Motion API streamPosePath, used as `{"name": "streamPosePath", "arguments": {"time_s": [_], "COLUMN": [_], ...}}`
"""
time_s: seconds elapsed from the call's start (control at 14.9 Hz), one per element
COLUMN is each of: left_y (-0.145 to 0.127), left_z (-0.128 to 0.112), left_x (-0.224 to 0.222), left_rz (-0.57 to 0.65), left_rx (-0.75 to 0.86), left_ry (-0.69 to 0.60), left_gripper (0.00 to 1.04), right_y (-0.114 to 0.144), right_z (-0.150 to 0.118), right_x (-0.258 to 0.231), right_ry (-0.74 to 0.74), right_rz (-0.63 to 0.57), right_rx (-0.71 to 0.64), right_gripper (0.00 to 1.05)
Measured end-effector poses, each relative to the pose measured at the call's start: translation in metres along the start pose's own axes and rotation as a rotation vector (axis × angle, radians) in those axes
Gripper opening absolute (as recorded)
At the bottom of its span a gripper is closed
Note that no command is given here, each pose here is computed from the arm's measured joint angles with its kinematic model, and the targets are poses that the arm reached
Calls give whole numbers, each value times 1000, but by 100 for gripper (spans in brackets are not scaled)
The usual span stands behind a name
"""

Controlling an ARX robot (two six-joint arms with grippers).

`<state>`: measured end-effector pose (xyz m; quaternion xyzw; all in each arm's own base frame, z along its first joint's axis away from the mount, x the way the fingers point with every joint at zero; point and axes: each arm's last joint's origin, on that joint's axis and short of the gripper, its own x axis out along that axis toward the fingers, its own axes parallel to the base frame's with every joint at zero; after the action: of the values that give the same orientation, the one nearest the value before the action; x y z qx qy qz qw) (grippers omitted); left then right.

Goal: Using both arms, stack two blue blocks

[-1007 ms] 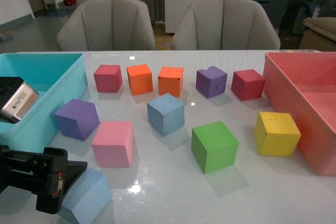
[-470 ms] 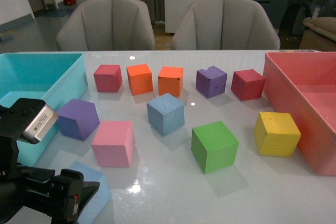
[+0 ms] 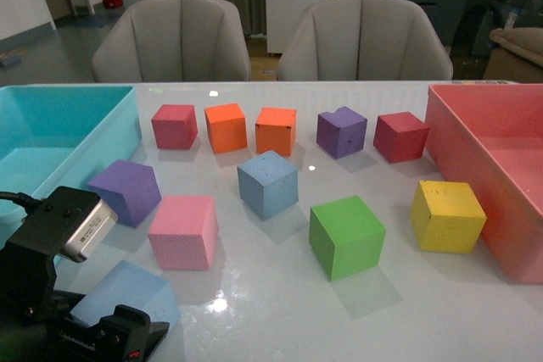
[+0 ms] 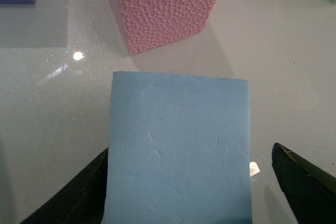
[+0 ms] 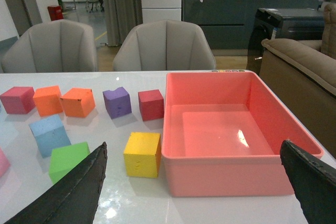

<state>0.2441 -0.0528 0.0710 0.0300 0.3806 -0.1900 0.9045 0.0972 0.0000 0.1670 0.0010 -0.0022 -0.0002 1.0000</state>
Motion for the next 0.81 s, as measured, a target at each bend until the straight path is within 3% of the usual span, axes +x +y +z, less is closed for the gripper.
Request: {"name": "streamPosePath", "arguments": {"time_s": [0.2,0.34,0.54,0.67,0.81], "left_y": [-2,-9,-26,-45,-59], "left_z": [2,11,38,90,117], "left_x": [-3,-13,-31,-27,-14], "left_rz": [-4,-15,-31,-7,2], "left_rx": [14,37,81,105,112], "left_ry": [3,-25,-78,-143,-153], "left_gripper": [53,42,38,36,36], "right_y": [0,0,0,0,0], "right_z": [0,0,0,0,0], "right_x": [0,0,0,0,0], "right_ry": [0,0,0,0,0], "right_rz": [0,0,0,0,0], "right_rx": [0,0,0,0,0], "right_gripper": [98,98,98,98,98]}}
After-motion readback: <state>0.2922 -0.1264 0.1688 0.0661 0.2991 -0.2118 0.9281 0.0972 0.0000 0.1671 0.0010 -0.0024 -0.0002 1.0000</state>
